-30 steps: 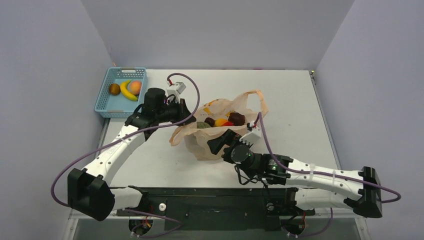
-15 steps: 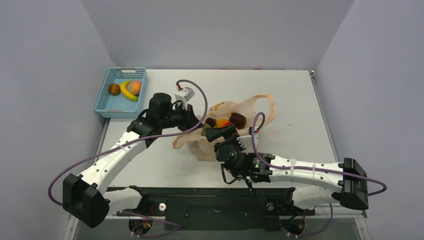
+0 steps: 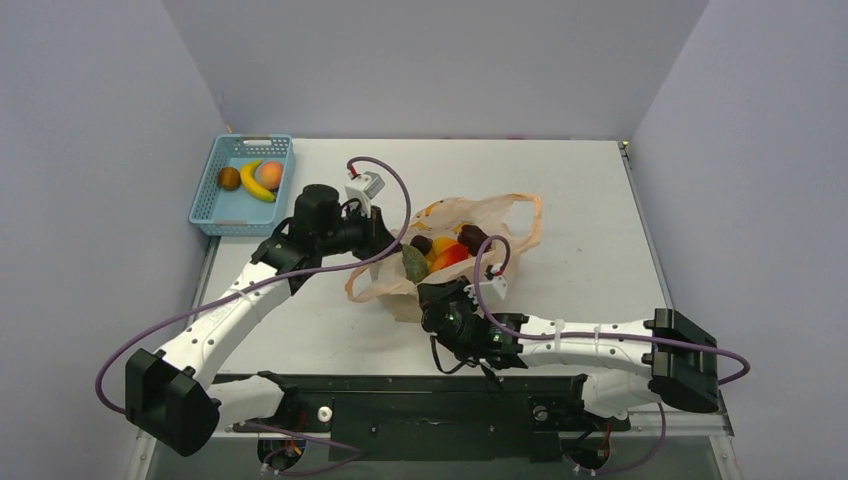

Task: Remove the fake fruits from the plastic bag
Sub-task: Adjust the plastic bag at the center of the board.

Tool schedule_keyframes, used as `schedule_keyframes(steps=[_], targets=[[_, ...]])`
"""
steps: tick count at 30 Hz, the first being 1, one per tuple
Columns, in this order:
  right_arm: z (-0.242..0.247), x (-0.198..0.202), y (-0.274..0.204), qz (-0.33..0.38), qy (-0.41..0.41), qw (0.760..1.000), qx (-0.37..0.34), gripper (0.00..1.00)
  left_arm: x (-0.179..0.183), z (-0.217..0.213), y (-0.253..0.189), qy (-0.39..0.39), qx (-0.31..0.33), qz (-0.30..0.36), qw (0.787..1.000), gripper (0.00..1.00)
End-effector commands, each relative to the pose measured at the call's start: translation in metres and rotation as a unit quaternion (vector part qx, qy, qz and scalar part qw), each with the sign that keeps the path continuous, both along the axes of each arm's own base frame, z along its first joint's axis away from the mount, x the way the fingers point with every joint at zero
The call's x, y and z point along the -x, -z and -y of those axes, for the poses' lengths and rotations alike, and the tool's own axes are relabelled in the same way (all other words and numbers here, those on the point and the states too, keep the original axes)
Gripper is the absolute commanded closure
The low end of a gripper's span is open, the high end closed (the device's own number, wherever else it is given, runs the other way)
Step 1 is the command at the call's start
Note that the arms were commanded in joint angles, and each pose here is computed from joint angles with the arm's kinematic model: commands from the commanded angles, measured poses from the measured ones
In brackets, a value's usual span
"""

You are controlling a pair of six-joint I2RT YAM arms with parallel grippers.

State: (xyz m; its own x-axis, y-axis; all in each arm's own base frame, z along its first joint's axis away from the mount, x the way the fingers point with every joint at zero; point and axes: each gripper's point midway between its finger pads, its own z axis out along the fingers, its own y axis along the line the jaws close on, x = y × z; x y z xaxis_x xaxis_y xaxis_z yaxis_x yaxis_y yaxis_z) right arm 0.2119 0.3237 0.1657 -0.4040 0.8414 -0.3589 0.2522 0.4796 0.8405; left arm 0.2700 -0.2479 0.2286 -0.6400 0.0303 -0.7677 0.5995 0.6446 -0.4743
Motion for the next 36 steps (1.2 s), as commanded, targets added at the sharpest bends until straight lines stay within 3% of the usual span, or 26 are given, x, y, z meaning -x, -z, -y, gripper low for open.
schedule_keyframes(steps=[1, 2, 3, 4, 5, 7, 14, 20, 24, 27, 30, 33, 36], targets=[[-0.007, 0.005, 0.002, 0.055, -0.055, 0.997, 0.012, 1.0, -0.021, -0.011, -0.016, -0.036, 0.027, 0.011, 0.999, 1.0], [0.001, 0.012, 0.022, 0.077, -0.088, 0.991, 0.069, 1.0, -0.027, -0.017, -0.017, -0.043, 0.037, 0.007, 0.998, 1.0], [-0.008, 0.014, 0.01, 0.105, -0.106, 0.988, 0.045, 1.0, -0.028, -0.017, -0.014, -0.045, 0.046, -0.007, 0.998, 1.0], [0.0, 0.019, 0.031, 0.12, -0.135, 0.979, 0.095, 1.0, -0.032, -0.02, -0.016, -0.043, 0.06, -0.011, 0.997, 1.0], [-0.008, 0.022, 0.022, 0.143, -0.154, 0.975, 0.072, 1.0, -0.038, -0.022, -0.015, -0.049, 0.071, -0.019, 0.996, 1.0], [-0.007, 0.029, 0.043, 0.171, -0.202, 0.956, 0.127, 1.0, -0.038, -0.02, -0.015, -0.035, 0.088, -0.032, 0.995, 1.0], [-0.033, 0.041, 0.081, 0.177, -0.282, 0.932, 0.144, 1.0, -0.042, -0.026, -0.014, -0.034, 0.094, -0.028, 0.995, 1.0], [-0.009, 0.038, 0.083, 0.165, -0.265, 0.932, 0.187, 0.97, -0.045, -0.038, -0.006, -0.061, 0.045, -0.011, 0.997, 1.0], [0.018, 0.038, 0.08, 0.151, -0.245, 0.924, 0.25, 0.86, -0.045, -0.042, 0.0, -0.077, 0.013, -0.006, 0.997, 1.0], [0.04, 0.038, 0.059, 0.158, -0.219, 0.914, 0.302, 0.63, -0.044, -0.04, 0.003, -0.074, 0.003, -0.004, 0.997, 1.0], [0.063, 0.046, 0.04, 0.15, -0.219, 0.885, 0.382, 0.47, -0.041, -0.036, 0.004, -0.069, -0.004, -0.002, 0.998, 1.0], [0.076, 0.053, 0.008, 0.168, -0.201, 0.879, 0.399, 0.32, -0.04, -0.035, 0.001, -0.067, -0.002, 0.001, 0.998, 1.0], [0.082, 0.059, -0.021, 0.18, -0.196, 0.876, 0.404, 0.24, -0.039, -0.035, -0.001, -0.065, 0.001, 0.003, 0.998, 1.0]])
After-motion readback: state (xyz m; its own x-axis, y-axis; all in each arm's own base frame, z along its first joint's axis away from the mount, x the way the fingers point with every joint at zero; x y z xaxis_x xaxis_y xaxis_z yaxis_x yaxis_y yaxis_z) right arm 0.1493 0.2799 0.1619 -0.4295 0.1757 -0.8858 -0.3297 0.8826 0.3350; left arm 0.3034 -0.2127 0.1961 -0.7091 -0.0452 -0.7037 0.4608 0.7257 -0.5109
